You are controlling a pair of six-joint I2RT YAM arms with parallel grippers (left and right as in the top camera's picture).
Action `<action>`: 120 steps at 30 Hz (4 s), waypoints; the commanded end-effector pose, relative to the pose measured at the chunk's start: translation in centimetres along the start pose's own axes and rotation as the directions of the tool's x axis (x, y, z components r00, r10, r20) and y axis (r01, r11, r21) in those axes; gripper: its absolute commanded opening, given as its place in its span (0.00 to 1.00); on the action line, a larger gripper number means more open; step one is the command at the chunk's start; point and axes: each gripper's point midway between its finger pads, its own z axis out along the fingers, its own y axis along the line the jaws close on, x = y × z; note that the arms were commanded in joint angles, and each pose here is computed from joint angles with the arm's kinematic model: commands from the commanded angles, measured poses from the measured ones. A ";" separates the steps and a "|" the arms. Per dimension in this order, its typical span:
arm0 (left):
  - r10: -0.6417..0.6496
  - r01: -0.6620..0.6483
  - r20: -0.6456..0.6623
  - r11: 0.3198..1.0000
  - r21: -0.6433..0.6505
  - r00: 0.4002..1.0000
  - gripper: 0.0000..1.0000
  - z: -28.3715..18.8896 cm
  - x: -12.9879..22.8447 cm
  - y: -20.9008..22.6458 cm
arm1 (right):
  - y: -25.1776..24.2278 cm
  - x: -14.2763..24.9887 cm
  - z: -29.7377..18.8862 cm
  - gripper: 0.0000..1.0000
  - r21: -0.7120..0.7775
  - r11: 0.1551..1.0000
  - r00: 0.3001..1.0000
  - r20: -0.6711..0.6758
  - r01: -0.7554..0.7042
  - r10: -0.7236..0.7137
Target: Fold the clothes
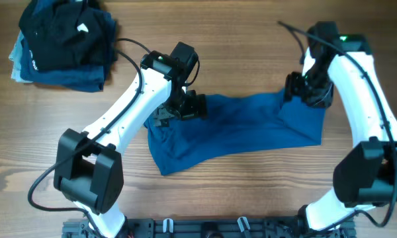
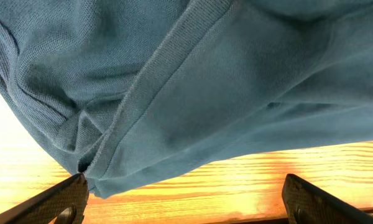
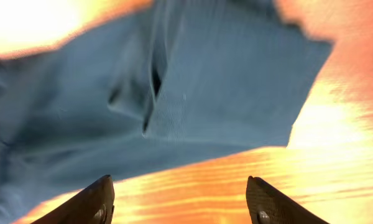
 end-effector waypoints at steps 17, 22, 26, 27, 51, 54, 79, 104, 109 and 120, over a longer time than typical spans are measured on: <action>-0.012 0.012 0.011 1.000 0.009 1.000 1.00 -0.3 0.0 -0.2 | 0.9 -0.3 7.3 0.04 -0.331 0.944 1.000 0.019 -0.014 0.021; -0.012 0.012 0.010 1.000 0.009 1.000 1.00 -0.3 0.0 -0.2 | 1.0 0.8 10.6 0.04 -0.344 0.934 0.995 -0.014 -0.099 0.101; -0.012 0.012 0.010 1.000 0.009 1.000 1.00 -0.3 0.0 -0.2 | 1.4 1.8 12.4 0.04 -0.365 0.923 0.993 -0.063 -0.118 0.101; -0.012 0.012 0.010 1.000 0.009 1.000 1.00 -0.3 0.0 -0.2 | 1.3 1.9 12.6 0.04 -0.356 0.926 0.992 -0.070 -0.124 0.106; -0.009 0.009 0.021 1.000 0.016 1.000 1.00 -0.3 -0.2 -0.4 | -7.6 -1.6 6.0 1.00 -0.390 0.912 0.983 0.073 -0.129 0.170; -0.009 0.009 0.020 1.000 0.015 1.000 1.00 -0.3 -0.2 -0.3 | -7.3 -1.6 8.3 0.99 -0.412 0.900 0.985 0.031 -0.144 0.171; -0.010 0.010 0.016 1.000 0.012 1.000 1.00 -0.3 -0.1 -0.3 | -4.3 -0.1 13.3 0.13 -0.563 0.812 0.989 -0.089 -0.150 0.120; -0.012 0.012 0.010 1.000 0.009 1.000 1.00 -0.3 0.0 -0.2 | 2.7 1.1 6.6 0.11 0.208 0.976 0.971 0.216 0.061 -0.107; -0.012 0.012 0.010 1.000 0.009 1.000 1.00 -0.3 0.0 -0.2 | 3.0 1.1 7.6 0.10 0.224 0.972 0.974 0.197 0.069 -0.114; -0.011 0.011 0.015 1.000 0.013 1.000 1.00 -0.3 -0.1 -0.3 | 6.0 2.3 7.8 0.10 0.186 0.973 0.968 0.186 0.134 -0.169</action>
